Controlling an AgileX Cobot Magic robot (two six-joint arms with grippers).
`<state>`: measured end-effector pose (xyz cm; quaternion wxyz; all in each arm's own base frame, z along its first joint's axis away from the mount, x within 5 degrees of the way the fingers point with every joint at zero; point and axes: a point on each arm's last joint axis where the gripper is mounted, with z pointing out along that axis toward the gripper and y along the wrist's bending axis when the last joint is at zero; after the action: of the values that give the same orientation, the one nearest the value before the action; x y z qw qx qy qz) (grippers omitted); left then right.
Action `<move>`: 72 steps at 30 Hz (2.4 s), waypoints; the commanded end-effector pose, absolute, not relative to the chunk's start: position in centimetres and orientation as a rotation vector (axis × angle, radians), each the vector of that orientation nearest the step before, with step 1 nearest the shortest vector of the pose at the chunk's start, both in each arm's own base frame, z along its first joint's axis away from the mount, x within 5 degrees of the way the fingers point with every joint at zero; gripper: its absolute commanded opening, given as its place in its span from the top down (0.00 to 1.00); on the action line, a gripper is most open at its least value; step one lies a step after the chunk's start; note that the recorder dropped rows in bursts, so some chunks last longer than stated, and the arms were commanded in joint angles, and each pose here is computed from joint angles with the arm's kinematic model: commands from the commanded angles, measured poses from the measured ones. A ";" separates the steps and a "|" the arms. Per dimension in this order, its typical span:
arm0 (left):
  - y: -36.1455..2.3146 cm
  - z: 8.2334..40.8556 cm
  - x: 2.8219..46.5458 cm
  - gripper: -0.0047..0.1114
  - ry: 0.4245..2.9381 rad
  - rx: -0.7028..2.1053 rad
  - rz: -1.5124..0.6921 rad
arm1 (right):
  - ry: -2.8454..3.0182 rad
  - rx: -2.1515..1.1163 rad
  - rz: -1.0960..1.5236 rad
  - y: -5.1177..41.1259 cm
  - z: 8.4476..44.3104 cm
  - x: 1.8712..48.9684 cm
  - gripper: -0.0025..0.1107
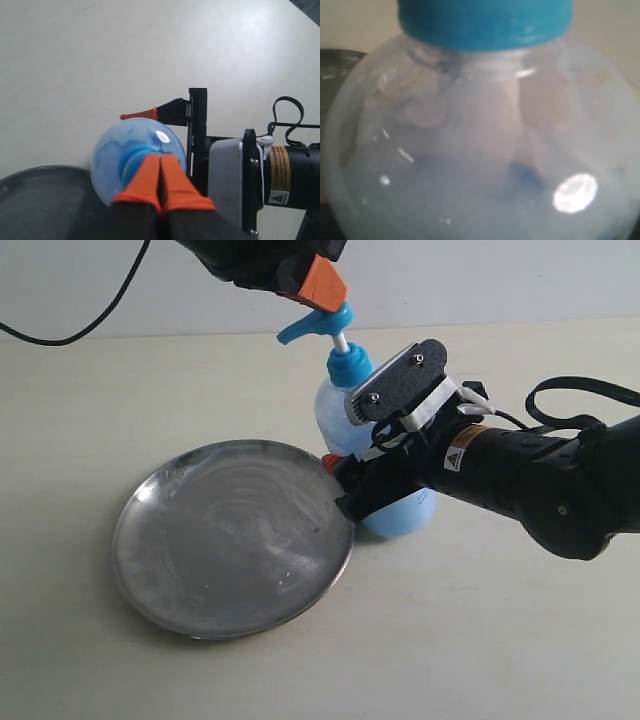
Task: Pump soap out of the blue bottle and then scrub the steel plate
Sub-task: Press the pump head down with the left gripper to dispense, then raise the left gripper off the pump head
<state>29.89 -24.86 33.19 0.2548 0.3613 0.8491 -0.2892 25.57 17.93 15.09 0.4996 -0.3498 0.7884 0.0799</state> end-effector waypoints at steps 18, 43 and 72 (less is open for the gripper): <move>-25.3 28.9 29.2 0.96 2.537 1.116 -0.749 | 1.747 -0.830 0.210 18.6 16.8 26.0 0.98; -25.1 24.7 29.2 0.96 2.703 1.098 -0.726 | 1.744 -0.822 0.215 18.6 16.9 26.0 0.98; -21.8 41.2 28.1 0.96 2.037 0.871 -0.639 | 1.774 -0.757 0.203 18.2 16.9 26.2 0.98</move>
<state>28.74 -23.24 38.24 0.3494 0.3569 0.8279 -0.2552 25.58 17.95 15.12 0.5047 -0.3419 0.7881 0.0857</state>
